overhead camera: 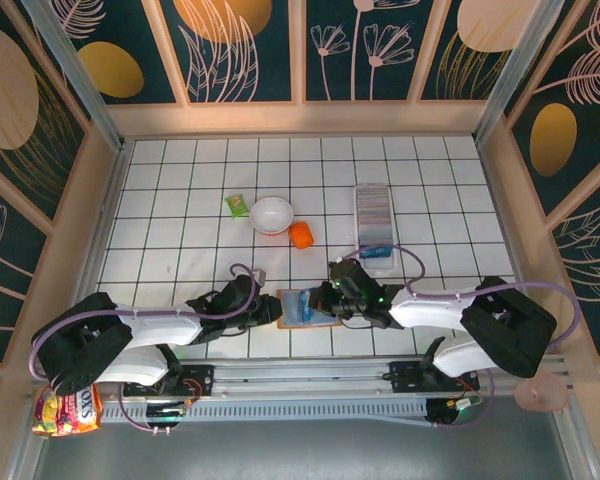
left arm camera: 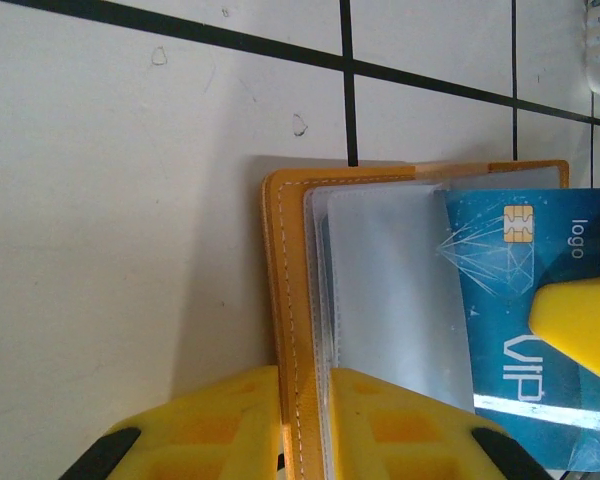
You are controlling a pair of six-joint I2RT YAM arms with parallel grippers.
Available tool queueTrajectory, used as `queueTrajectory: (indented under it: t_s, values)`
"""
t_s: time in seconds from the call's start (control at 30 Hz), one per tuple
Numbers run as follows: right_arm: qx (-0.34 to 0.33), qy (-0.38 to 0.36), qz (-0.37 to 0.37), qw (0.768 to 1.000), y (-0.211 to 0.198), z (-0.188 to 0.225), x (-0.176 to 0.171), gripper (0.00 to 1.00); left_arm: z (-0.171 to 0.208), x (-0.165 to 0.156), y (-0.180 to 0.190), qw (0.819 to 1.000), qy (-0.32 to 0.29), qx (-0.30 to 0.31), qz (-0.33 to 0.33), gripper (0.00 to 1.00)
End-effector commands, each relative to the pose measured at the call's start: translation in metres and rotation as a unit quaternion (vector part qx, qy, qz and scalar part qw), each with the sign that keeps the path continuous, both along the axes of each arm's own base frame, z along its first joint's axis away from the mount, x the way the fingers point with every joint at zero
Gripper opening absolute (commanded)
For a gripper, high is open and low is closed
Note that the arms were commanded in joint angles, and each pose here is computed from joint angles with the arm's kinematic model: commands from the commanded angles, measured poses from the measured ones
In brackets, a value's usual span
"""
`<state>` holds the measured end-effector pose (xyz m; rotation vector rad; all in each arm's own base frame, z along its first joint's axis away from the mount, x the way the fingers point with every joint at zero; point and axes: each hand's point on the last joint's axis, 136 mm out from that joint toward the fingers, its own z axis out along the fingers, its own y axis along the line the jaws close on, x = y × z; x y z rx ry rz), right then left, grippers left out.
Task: Put the credit cards into the card holder
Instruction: Insert the credit card into the card slot.
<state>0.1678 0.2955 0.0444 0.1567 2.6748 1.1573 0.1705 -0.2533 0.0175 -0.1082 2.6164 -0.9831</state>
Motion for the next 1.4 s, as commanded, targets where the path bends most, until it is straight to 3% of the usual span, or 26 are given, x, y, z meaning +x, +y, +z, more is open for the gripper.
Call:
queueTrajectory:
  t_s: [0.0,0.2,0.57,1.0,1.1,1.17,1.37]
  values:
    - [0.017,0.014,0.013,1.000,0.008,0.001,-0.007,0.00,-0.001,-0.003,-0.004,1.000,0.007,-0.007,-0.007,0.20]
    - [0.002,0.022,0.001,1.000,0.001,-0.002,-0.009,0.00,-0.001,-0.002,-0.004,1.000,0.006,-0.006,-0.007,0.19]
    - [0.059,-0.017,0.045,0.997,0.018,0.020,-0.014,0.00,-0.003,-0.003,-0.004,1.000,0.007,-0.006,-0.007,0.18]
    - [0.059,-0.039,0.043,0.997,0.018,0.020,-0.012,0.00,-0.004,-0.004,-0.007,1.000,0.008,-0.009,-0.013,0.18]
    - [0.022,-0.032,0.025,0.999,0.009,0.012,-0.007,0.25,-0.002,-0.003,-0.008,1.000,0.005,-0.013,-0.014,0.18]
    - [-0.004,-0.035,0.011,0.999,0.000,0.009,-0.005,0.33,-0.001,-0.003,-0.008,1.000,0.004,-0.015,-0.014,0.18]
    - [-0.055,-0.043,-0.019,0.997,-0.019,0.009,0.000,0.35,-0.003,-0.005,-0.008,1.000,0.007,-0.016,-0.019,0.17]
